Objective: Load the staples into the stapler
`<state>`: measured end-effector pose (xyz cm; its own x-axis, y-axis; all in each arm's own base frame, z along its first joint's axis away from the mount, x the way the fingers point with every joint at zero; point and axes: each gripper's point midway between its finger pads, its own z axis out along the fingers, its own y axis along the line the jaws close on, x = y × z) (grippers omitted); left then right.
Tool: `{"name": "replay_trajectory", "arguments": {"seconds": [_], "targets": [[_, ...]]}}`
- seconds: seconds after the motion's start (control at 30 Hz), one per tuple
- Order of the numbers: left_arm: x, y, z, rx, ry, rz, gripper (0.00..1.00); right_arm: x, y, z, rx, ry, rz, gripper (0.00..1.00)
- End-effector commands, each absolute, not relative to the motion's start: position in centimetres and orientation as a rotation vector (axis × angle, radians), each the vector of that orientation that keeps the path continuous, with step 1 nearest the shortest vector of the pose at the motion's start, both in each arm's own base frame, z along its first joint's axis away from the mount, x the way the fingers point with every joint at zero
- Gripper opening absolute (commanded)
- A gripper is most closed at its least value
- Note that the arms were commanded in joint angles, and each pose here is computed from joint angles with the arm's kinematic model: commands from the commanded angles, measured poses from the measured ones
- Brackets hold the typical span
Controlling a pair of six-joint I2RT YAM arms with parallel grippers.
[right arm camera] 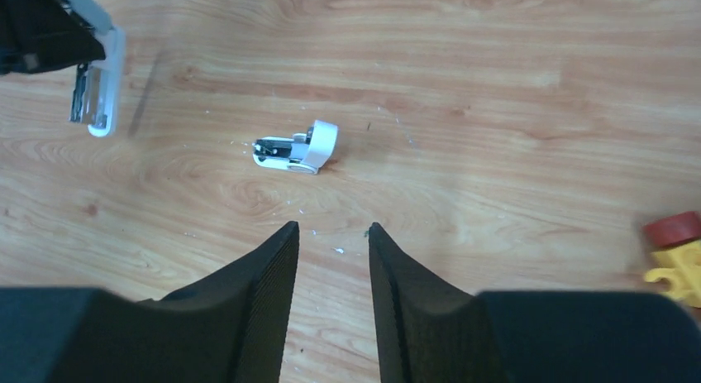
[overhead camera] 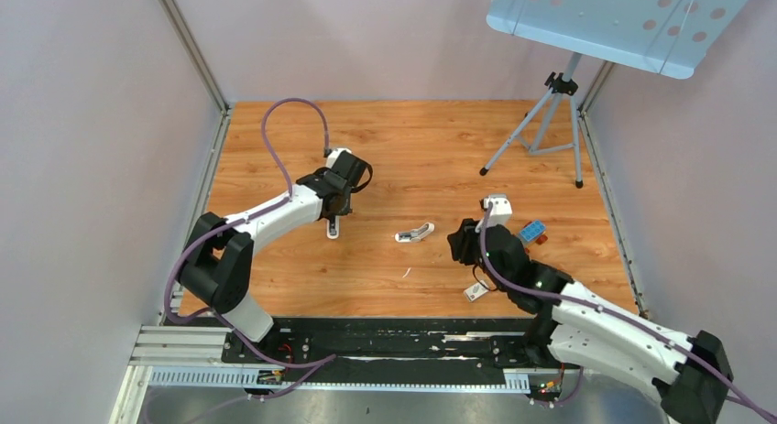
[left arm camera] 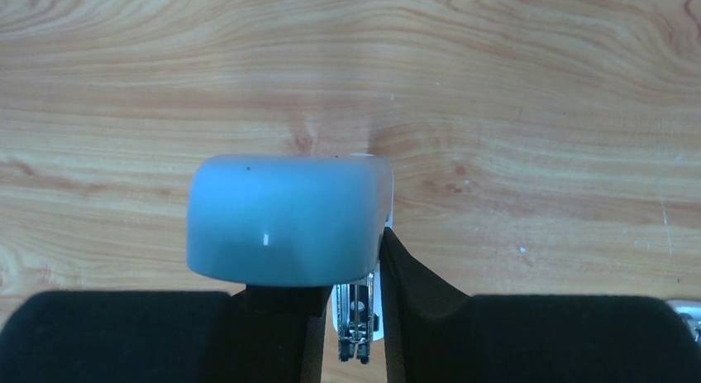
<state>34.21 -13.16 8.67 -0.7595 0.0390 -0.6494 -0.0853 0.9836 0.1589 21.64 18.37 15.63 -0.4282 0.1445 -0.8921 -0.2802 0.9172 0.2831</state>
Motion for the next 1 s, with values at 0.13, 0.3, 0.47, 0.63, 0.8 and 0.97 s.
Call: {"name": "replay_trajectory", "arguments": {"seconds": [0.13,0.3,0.47,0.63,0.8,0.97], "targets": [[33.3,-13.0,5.1,0.01,2.514,0.214,0.0,24.1,23.0,11.2,-0.035,2.152,0.735,0.33],[33.3,-12.4,3.9,0.004,2.566,0.211,0.0,24.4,26.0,8.3,-0.028,2.25,0.837,0.29],[33.4,-12.3,3.4,-0.008,2.578,0.2,0.02,25.5,27.1,6.4,-0.013,2.293,0.82,0.27],[33.3,-12.4,2.3,-0.02,2.611,0.191,0.04,27.4,28.1,5.1,-0.047,2.31,0.786,0.27],[34.1,-12.1,2.3,-0.049,2.609,0.199,0.05,29.0,28.4,3.5,-0.085,2.339,0.734,0.25],[35.3,-12.0,3.0,-0.064,2.584,0.216,0.06,29.8,28.3,2.7,-0.135,2.349,0.718,0.24]]}}
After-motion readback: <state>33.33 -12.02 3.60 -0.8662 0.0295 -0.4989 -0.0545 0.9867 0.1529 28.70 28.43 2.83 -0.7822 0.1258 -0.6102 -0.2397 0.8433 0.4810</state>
